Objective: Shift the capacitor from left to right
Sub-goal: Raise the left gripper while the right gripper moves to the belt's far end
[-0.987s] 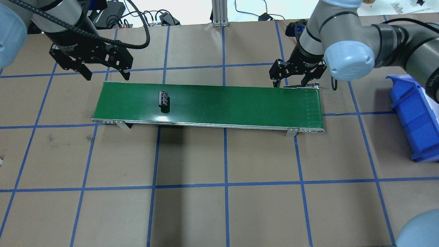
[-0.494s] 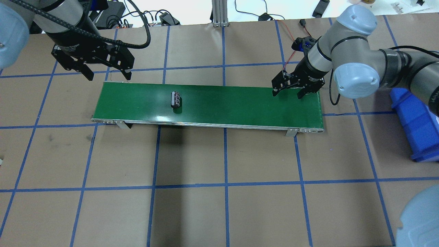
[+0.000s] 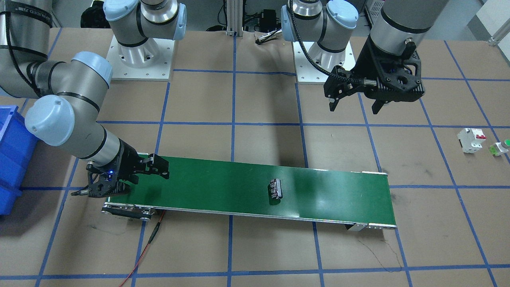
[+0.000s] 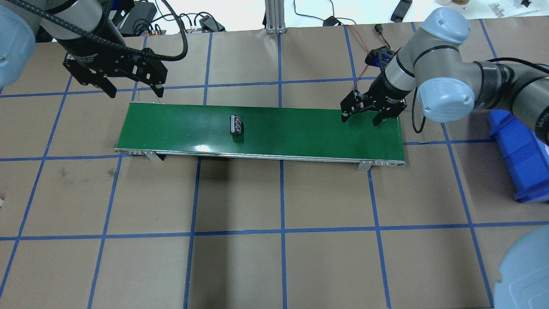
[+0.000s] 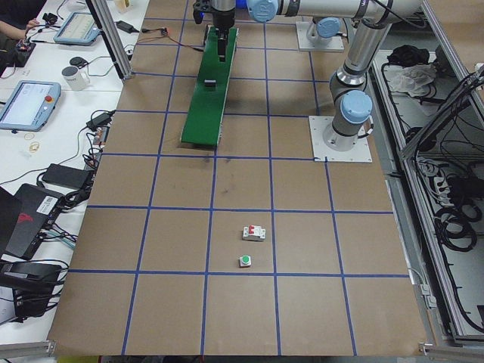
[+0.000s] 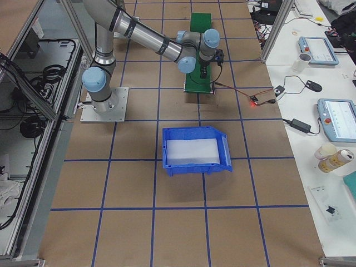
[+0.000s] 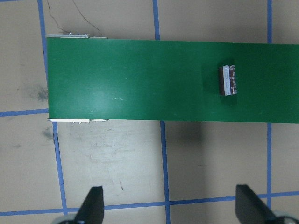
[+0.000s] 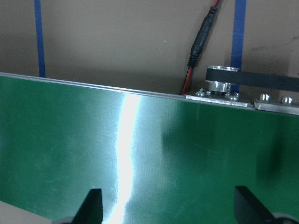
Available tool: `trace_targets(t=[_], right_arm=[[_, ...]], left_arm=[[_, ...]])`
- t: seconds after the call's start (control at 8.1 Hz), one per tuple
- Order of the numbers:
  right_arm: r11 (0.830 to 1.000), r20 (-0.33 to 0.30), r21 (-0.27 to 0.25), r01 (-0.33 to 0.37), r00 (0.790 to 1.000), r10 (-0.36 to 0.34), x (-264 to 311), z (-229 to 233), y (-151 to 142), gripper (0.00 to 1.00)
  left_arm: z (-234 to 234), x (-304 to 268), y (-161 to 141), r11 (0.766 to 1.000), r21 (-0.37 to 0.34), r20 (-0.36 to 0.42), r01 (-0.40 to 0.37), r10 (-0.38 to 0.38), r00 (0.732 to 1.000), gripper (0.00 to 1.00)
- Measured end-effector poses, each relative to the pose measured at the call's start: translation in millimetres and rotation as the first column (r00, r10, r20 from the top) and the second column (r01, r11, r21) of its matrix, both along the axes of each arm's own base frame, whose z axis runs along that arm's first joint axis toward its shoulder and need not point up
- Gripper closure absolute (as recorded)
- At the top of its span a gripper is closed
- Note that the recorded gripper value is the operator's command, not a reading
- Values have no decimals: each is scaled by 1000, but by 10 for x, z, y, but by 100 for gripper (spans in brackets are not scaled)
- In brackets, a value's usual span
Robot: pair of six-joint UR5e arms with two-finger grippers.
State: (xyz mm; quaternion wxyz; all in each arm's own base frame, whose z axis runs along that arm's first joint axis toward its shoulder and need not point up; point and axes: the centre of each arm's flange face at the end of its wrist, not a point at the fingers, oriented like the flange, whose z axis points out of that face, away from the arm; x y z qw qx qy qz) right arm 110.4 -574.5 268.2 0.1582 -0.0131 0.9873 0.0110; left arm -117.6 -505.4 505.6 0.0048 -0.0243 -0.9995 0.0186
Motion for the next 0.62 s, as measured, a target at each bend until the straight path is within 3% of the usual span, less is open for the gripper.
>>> trace_targets(t=[0.62], right_arm=[[1000,-2,31,0,1000,0,-3,-56,16,0]], left_arm=[[-15,-1,6,1000,1,-1,0,0,1000,0]])
